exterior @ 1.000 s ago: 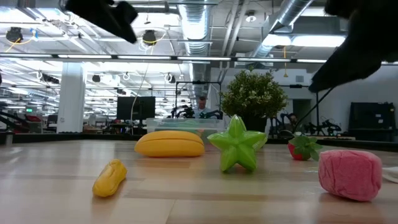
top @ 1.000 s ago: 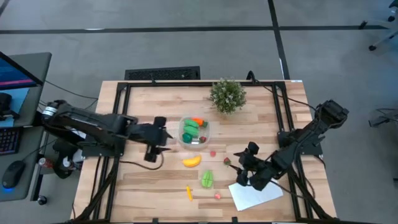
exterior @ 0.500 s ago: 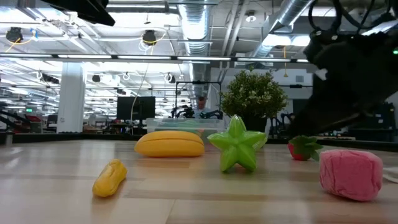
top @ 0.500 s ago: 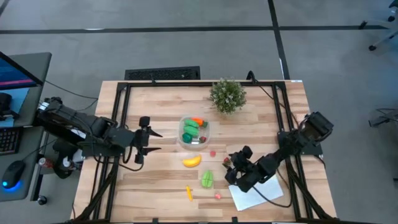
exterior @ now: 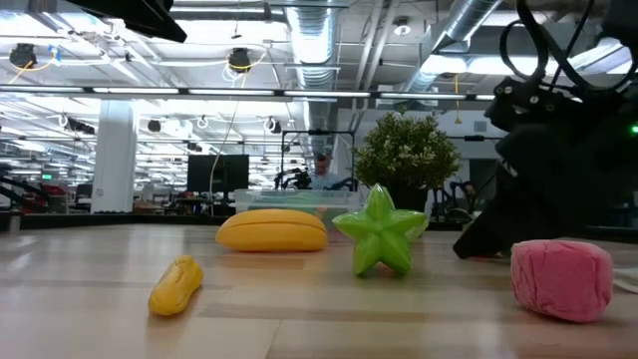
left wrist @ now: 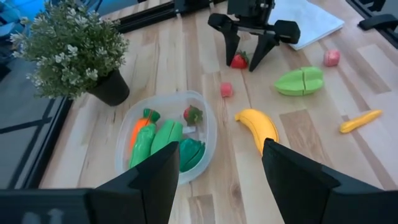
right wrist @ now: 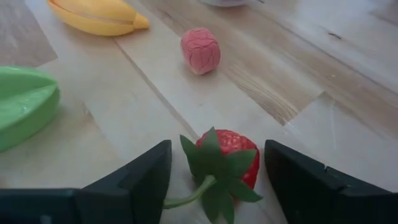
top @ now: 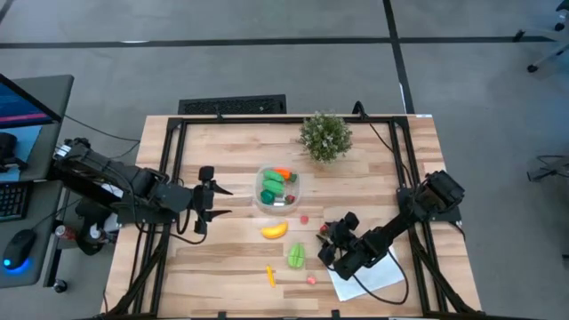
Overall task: Pick and placing Produce into tupperware
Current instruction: Put the red strawberry into the transparent container
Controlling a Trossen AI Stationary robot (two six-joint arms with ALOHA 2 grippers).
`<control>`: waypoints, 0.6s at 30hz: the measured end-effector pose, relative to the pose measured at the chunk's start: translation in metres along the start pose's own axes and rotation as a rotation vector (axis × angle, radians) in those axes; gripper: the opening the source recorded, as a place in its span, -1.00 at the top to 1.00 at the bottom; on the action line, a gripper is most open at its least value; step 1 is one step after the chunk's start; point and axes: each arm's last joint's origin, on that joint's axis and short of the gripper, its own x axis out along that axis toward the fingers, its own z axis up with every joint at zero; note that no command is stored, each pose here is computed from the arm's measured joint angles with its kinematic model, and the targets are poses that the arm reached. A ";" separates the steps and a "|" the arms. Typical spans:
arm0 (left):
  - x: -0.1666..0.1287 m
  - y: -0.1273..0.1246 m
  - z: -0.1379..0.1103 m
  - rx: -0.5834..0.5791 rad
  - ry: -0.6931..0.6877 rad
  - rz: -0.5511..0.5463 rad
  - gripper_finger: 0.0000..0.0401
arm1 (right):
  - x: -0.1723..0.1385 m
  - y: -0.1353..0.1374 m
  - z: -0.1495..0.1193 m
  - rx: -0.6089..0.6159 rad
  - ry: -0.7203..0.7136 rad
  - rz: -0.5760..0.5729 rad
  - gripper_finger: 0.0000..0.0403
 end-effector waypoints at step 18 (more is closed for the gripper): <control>0.000 0.000 0.000 0.000 0.000 0.016 -0.09 | 0.000 0.000 0.000 -0.036 -0.015 -0.008 0.36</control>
